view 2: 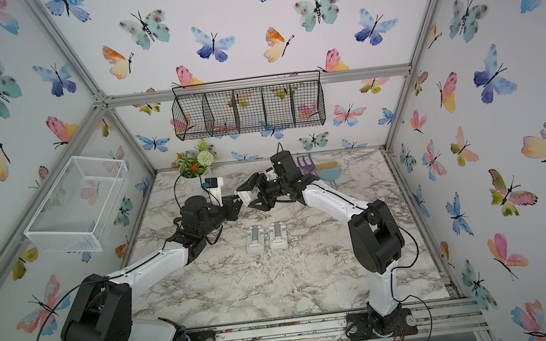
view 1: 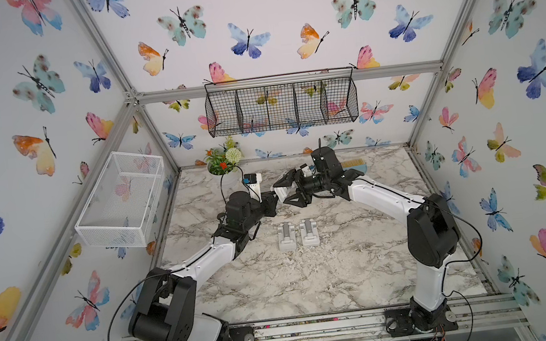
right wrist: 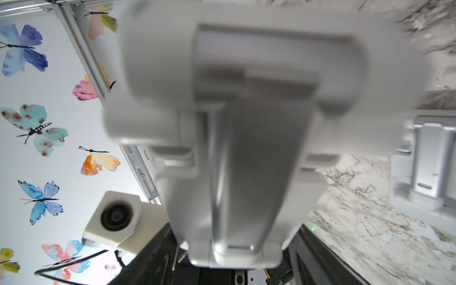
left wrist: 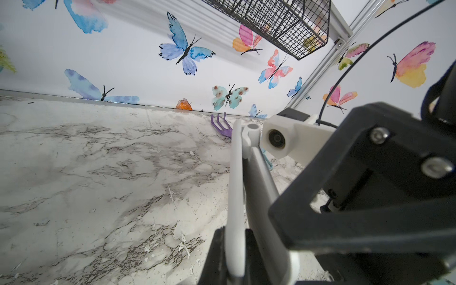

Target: Open the phone stand

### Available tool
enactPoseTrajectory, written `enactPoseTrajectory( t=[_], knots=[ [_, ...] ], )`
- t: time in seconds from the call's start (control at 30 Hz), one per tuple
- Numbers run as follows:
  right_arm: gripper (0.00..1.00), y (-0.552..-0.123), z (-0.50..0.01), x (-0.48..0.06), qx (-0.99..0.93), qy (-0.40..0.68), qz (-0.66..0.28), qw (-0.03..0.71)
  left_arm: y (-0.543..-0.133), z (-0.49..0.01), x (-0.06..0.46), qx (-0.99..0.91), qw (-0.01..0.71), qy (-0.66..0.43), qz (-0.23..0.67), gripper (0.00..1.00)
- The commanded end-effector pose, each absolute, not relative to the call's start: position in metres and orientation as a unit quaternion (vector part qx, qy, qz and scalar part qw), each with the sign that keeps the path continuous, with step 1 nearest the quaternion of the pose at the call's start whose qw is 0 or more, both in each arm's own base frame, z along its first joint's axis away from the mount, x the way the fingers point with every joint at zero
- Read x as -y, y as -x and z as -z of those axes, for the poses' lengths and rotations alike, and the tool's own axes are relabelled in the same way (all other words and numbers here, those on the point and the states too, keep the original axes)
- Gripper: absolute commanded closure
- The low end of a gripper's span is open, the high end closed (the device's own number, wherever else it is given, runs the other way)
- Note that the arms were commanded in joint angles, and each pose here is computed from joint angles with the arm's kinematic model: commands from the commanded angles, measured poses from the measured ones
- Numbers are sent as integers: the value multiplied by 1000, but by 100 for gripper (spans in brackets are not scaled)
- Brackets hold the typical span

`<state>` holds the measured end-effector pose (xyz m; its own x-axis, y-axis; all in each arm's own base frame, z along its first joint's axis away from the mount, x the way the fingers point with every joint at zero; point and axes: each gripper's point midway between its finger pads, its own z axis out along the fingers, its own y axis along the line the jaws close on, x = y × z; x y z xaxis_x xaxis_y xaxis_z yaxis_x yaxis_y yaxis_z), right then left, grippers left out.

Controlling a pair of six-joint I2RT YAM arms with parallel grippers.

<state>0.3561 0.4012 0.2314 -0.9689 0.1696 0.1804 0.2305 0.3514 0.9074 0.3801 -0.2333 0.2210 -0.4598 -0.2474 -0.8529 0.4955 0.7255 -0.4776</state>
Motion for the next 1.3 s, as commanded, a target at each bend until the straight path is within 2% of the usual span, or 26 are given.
enactPoseTrajectory(
  t=[0.0, 0.13, 0.3, 0.4, 0.5, 0.57, 0.77, 1.07, 1.17, 1.27],
  knots=[
    [26, -366, -241, -406, 817, 98, 568, -5, -367, -232, 239, -764, 512, -98, 380, 100],
    [31, -367, -240, -405, 817, 102, 568, -8, -366, -231, 237, -766, 510, -95, 379, 100],
    [17, -368, -238, -406, 817, 102, 568, -9, -363, -231, 237, -766, 509, -97, 381, 100],
    [13, -369, -236, -406, 816, 104, 568, -9, -361, -230, 236, -767, 509, -98, 378, 100],
    [22, -369, -233, -406, 818, 108, 565, -5, -360, -230, 236, -768, 509, -99, 376, 100],
    [25, -369, -233, -407, 817, 107, 566, -3, -360, -229, 235, -769, 508, -99, 375, 100],
    [56, -366, -233, -407, 818, 106, 566, 7, -363, -229, 235, -771, 511, -105, 365, 100],
    [83, -360, -258, -390, 817, 104, 567, -1, -388, -204, 208, -794, 522, -72, 303, 100],
    [89, -358, -265, -382, 814, 107, 570, 0, -398, -197, 196, -798, 525, -58, 291, 100],
    [90, -358, -271, -376, 812, 110, 574, -1, -407, -188, 185, -803, 524, -45, 281, 100]
  ],
)
